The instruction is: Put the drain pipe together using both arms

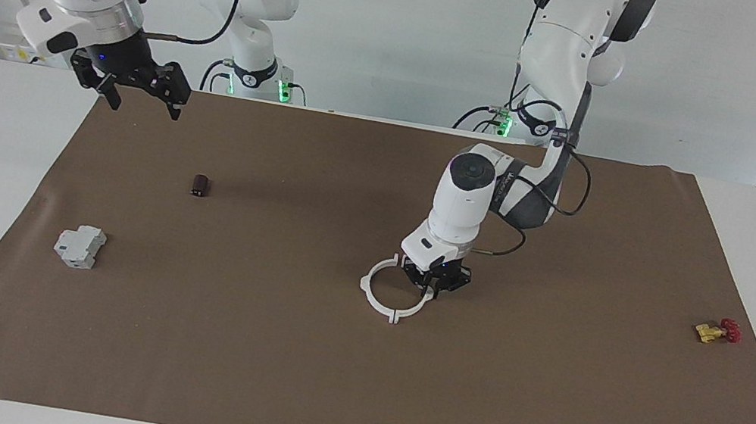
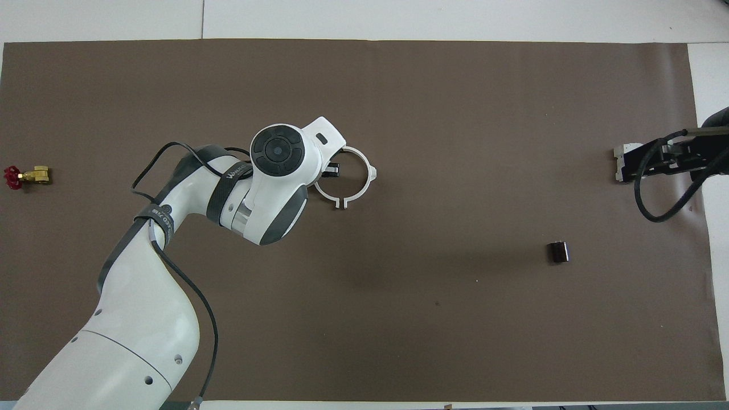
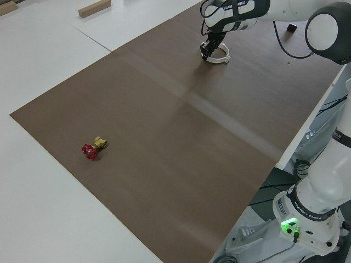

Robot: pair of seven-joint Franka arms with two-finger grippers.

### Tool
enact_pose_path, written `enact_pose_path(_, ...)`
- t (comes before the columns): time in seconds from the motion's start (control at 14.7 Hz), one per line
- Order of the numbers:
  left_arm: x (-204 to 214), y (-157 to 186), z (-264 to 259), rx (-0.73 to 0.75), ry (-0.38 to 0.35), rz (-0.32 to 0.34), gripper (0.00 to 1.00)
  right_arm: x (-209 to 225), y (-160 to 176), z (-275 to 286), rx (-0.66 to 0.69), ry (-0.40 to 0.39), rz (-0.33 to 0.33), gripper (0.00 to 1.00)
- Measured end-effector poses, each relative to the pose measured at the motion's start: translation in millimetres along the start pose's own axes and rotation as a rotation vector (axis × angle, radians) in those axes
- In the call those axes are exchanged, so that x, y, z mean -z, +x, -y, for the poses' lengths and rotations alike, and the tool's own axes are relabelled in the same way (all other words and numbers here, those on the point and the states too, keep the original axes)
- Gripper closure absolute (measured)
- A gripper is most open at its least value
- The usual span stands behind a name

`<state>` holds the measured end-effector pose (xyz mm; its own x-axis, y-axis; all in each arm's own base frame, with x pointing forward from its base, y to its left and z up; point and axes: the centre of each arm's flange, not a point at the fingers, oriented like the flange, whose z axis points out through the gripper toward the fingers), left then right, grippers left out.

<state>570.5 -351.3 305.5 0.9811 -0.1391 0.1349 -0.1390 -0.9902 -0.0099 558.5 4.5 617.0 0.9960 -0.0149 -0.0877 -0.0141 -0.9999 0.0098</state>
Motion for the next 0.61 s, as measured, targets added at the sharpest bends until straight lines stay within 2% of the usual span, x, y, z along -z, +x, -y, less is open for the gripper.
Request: enact_pose_path(0.61, 0.7, -0.5, -2.9, -0.004, -0.005, -0.006, 0.80, 0.2, -0.2, 2.9, 0.002, 0.026, 0.000, 0.00)
